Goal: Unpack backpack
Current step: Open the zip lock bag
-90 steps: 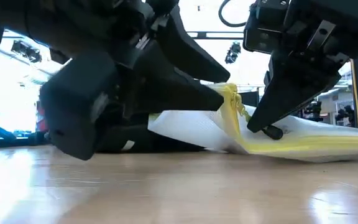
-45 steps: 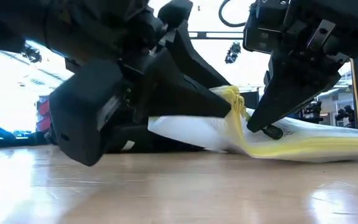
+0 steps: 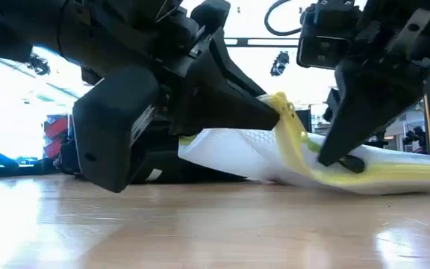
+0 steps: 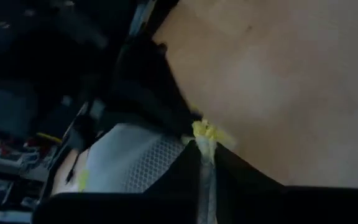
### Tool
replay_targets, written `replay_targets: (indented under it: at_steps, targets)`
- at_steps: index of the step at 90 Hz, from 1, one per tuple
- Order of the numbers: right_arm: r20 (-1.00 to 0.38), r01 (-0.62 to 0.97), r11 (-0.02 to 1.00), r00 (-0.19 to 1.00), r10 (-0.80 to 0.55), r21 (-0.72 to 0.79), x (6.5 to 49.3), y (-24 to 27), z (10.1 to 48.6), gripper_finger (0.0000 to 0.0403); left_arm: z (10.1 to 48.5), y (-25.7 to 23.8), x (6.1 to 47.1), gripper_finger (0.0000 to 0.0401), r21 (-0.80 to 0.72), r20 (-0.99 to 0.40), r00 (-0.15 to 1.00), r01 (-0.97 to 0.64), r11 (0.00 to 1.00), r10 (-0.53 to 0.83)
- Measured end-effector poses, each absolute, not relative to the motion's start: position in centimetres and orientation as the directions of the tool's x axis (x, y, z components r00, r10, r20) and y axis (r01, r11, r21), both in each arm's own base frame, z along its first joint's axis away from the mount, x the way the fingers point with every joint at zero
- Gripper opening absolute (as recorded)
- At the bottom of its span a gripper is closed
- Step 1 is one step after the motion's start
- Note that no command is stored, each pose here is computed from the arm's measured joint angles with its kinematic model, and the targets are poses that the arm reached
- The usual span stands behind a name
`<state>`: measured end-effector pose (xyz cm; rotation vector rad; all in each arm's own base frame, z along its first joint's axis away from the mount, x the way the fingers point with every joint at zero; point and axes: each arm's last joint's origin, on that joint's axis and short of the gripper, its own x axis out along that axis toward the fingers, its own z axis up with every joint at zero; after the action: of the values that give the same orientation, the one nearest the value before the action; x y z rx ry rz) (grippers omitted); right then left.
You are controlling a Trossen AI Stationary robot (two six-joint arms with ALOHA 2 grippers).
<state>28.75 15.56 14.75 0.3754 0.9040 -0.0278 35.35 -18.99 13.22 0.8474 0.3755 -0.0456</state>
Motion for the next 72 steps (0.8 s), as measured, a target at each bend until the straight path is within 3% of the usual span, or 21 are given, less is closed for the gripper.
replay_targets:
  at_steps: [21,53,72]
  targets:
    - [-0.837,0.222,0.922,0.522,0.163,0.318,27.0,16.6,14.8,0.0,13.4,-19.5,34.9,0.0,0.743,-0.338,0.93,0.169,0.647,0.145]
    - [-0.955,0.387,0.909,0.294,0.038,0.155,23.9,16.4,13.8,0.0,13.5,-20.2,34.3,0.0,0.756,-0.336,0.928,0.165,0.634,0.16]
    - [-0.982,0.514,0.855,0.184,-0.031,0.069,21.9,15.7,14.7,0.0,14.7,-20.2,32.8,0.0,0.745,-0.41,0.89,0.198,0.637,0.202]
